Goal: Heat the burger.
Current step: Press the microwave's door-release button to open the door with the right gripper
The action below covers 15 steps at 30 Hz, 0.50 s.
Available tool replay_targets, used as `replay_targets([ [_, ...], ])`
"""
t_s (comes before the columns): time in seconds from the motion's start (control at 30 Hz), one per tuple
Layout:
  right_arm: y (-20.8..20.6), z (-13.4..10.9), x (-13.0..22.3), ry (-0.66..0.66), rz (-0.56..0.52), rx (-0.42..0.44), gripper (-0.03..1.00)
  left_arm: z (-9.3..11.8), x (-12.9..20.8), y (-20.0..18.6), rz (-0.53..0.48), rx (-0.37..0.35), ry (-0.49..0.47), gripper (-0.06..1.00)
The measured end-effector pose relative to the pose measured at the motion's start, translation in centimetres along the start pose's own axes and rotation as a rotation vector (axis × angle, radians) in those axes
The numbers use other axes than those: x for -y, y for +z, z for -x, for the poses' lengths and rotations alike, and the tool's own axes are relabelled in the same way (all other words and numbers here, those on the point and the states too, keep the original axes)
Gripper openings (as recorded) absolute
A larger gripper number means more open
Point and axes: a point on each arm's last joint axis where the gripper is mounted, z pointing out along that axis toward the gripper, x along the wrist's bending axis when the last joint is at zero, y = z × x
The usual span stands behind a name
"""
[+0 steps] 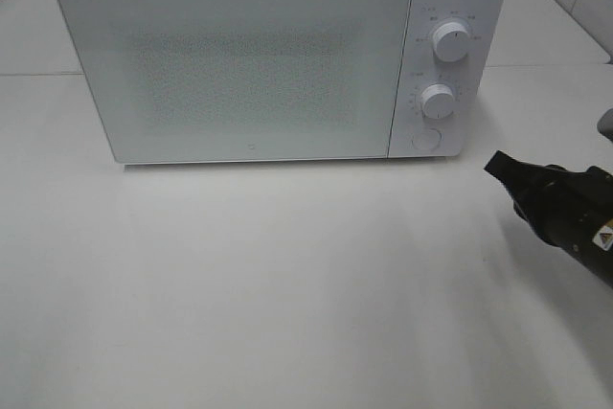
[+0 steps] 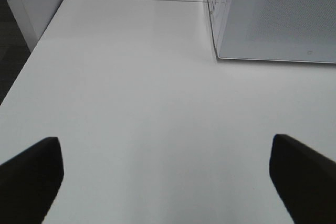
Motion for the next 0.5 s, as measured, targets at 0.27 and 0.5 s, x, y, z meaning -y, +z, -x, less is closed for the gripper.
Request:
replay_targets([
  [0.27,3.7,-1.0,1.4,0.494,0.008,0.016,0.02,0.0,0.0,0.0,0.000,0.000,0.000,0.99],
  [0.5,5.8,-1.8,1.4,0.708,0.025,-0.014,0.02,0.0,0.0,0.0,0.000,0.000,0.000,0.99],
])
